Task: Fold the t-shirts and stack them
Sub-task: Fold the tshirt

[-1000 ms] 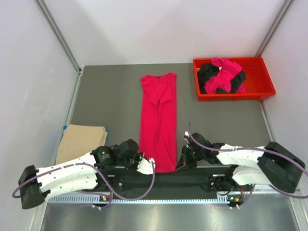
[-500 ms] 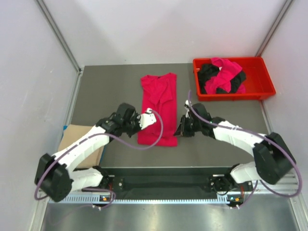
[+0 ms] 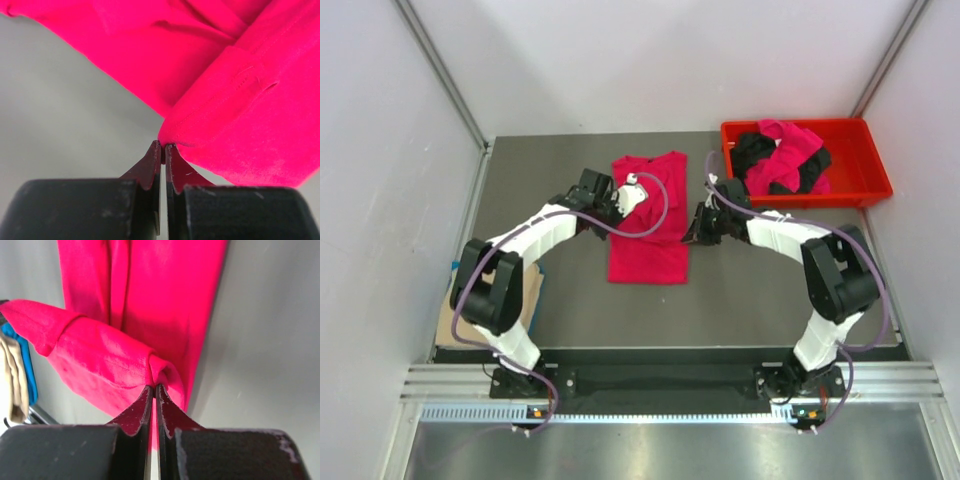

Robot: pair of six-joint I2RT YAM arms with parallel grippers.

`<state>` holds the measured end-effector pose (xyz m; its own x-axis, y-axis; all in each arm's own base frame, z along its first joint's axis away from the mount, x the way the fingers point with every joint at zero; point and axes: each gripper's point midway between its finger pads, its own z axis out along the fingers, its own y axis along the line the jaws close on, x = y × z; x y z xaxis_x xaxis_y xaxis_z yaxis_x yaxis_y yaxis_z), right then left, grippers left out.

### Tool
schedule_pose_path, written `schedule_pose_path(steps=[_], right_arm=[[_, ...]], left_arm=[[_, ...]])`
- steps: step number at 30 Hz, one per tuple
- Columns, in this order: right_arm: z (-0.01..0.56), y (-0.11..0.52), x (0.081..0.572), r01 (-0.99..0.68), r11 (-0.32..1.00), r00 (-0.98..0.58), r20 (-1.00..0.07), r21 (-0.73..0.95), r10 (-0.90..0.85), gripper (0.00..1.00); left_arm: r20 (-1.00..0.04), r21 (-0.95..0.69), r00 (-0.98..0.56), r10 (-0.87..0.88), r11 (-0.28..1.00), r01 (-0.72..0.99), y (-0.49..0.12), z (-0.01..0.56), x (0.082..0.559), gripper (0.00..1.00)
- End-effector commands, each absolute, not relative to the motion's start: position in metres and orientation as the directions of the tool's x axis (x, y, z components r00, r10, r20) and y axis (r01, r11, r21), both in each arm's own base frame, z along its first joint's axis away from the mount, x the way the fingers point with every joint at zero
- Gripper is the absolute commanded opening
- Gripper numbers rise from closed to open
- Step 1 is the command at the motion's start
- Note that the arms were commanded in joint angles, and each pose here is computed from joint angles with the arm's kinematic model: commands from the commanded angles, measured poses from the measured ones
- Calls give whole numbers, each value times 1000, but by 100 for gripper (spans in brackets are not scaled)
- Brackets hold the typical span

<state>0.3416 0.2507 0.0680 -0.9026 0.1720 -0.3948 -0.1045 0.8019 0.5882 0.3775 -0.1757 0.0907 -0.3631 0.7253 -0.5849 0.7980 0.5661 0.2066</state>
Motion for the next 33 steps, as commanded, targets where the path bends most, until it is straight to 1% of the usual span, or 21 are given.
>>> schedule_pose_path(steps=[1,9,10,11,12,13,14,15,16,18,19,22,24,25,26,27,28,29,31,32,33], right_arm=[[84,253,378,-143,772,-869,-452,620,202,0],[69,247,411,-100,764,-876,-421,637,236,0],[70,244,415,-96,761,-872,-423,641,247,2],[68,242,418,-87,761,-871,-420,643,255,22],[68,241,420,-82,761,-870,-419,644,261,33],[69,235,425,-72,762,-865,-421,643,273,41],[75,232,430,-73,765,-855,-435,640,282,49],[79,230,433,-76,772,-847,-450,632,285,53],[84,223,439,-80,799,-825,-490,595,282,55],[108,214,443,-123,828,-773,-576,548,267,56],[127,212,444,-138,848,-726,-635,511,264,56],[127,217,425,-188,877,-703,-684,443,195,56],[115,225,410,-221,876,-729,-669,428,143,45],[111,235,402,-244,870,-742,-660,428,117,41],[106,238,398,-246,869,-755,-647,430,106,33],[103,241,393,-239,862,-772,-626,446,109,31],[99,238,386,-218,867,-796,-596,449,109,32],[96,234,380,-195,874,-808,-578,446,114,39],[93,228,366,-156,886,-816,-562,437,134,46],[88,224,353,-146,885,-823,-550,442,139,52],[86,228,344,-142,875,-835,-531,462,144,54]], left_arm=[[-651,241,-337,680,606,758,-183,107,416,0],[-635,228,-368,679,620,751,-187,84,445,0],[-633,230,-369,680,621,749,-186,82,447,0],[-634,235,-370,679,625,744,-187,82,451,6],[-624,237,-385,680,634,736,-185,75,455,12],[-621,239,-398,675,647,724,-182,73,458,21],[-638,235,-411,651,673,701,-183,78,465,27],[-643,233,-422,639,688,687,-182,79,470,34],[-654,239,-429,623,708,664,-177,84,477,49],[-699,243,-429,572,754,611,-172,105,493,53],[-709,252,-434,556,774,581,-166,112,498,53],[-729,243,-459,508,819,520,-150,126,507,54],[-711,207,-492,503,818,536,-149,122,493,53],[-705,175,-498,506,804,569,-154,120,483,49],[-703,114,-492,514,763,636,-166,114,467,46],[-712,89,-477,515,741,666,-173,120,455,41],[-702,65,-479,526,718,693,-177,116,441,37],[-694,53,-459,554,676,735,-180,113,422,28],[-659,63,-431,617,616,785,-188,103,394,25],[-622,77,-399,674,559,825,-188,90,374,25],[-621,105,-340,706,505,857,-197,96,358,26]])
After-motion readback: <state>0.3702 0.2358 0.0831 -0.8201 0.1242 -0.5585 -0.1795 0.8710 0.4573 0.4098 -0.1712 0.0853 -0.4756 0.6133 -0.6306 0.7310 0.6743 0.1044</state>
